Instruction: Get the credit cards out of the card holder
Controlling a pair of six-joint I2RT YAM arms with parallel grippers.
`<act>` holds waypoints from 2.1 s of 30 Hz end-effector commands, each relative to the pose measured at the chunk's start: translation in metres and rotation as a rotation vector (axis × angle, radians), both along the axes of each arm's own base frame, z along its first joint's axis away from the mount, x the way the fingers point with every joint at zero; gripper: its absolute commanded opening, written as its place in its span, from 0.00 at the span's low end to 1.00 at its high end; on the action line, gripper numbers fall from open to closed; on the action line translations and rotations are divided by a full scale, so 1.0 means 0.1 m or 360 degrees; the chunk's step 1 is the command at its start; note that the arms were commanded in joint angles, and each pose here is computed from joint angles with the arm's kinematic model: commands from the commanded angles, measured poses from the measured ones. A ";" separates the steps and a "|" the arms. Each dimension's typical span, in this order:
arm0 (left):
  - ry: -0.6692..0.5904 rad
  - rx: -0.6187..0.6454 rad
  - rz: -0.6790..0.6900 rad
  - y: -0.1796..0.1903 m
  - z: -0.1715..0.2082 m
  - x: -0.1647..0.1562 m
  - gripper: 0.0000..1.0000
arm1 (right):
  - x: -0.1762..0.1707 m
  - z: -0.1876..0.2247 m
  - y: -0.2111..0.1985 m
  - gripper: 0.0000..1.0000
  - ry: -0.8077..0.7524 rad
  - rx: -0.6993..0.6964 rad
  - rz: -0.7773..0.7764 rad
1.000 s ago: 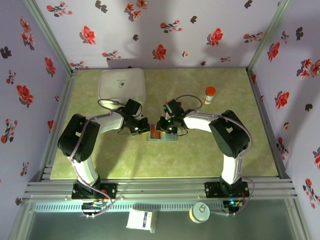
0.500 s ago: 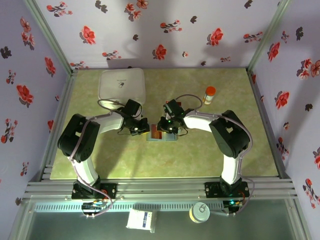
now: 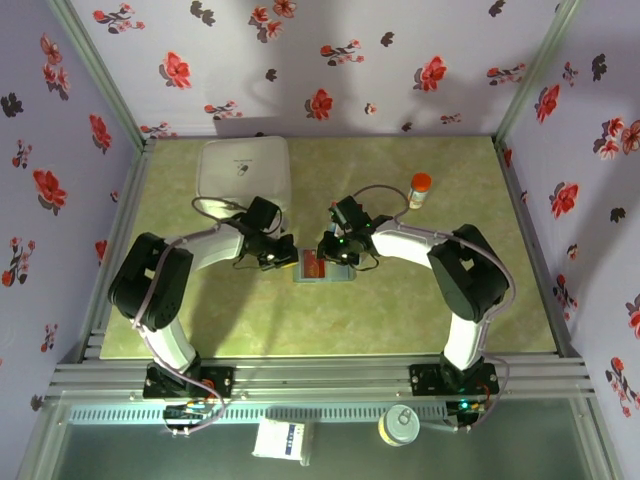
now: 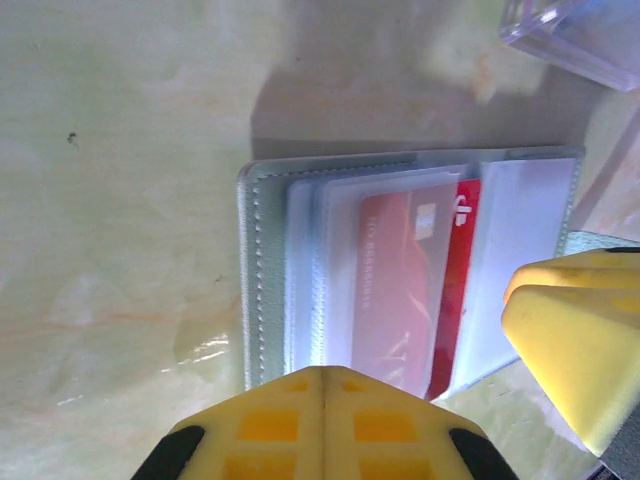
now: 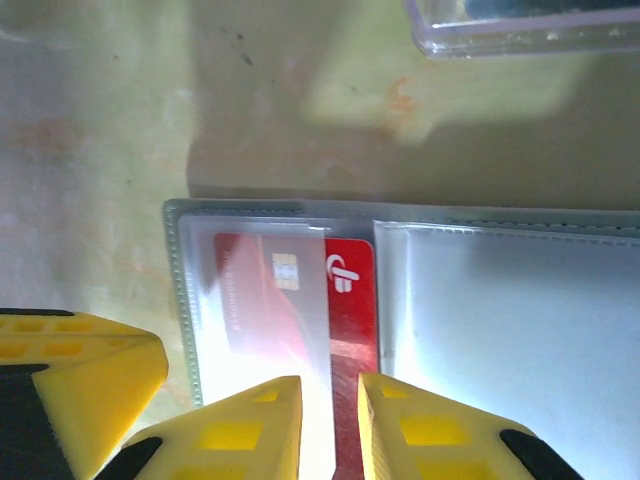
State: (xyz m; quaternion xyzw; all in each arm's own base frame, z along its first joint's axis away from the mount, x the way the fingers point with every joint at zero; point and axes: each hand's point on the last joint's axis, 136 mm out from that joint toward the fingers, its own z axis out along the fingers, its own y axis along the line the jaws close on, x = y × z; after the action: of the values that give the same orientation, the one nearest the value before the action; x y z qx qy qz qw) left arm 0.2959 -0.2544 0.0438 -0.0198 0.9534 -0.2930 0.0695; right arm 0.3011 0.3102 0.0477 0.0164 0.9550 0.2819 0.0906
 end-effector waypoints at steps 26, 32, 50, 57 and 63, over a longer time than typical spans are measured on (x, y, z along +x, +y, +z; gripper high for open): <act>0.0039 0.0166 -0.0124 -0.07 -0.22 -0.09 0.00 | -0.06 -0.18 0.17 0.25 0.0101 0.0117 0.0036; 0.0038 0.0164 -0.0119 -0.08 -0.21 -0.08 0.00 | -0.09 -0.26 0.19 0.25 0.0133 0.0129 0.0050; 0.0028 0.0156 -0.0114 -0.07 -0.17 -0.09 0.00 | -0.07 -0.16 -0.09 0.25 0.0027 -0.0128 0.0032; 0.0017 0.0144 -0.0116 -0.09 -0.14 -0.07 0.00 | -0.06 0.00 -0.07 0.25 -0.0029 -0.0069 0.0043; 0.0016 0.0133 -0.0119 -0.12 -0.09 -0.05 0.00 | -0.07 0.07 -0.06 0.25 -0.0031 -0.0003 0.0024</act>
State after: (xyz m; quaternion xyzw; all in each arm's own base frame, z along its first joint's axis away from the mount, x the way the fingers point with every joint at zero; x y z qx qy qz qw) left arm 0.2894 -0.2681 0.0298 0.0098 0.9630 -0.2645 0.0514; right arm 0.2972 0.3077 0.0508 0.0029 0.9560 0.2768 0.0965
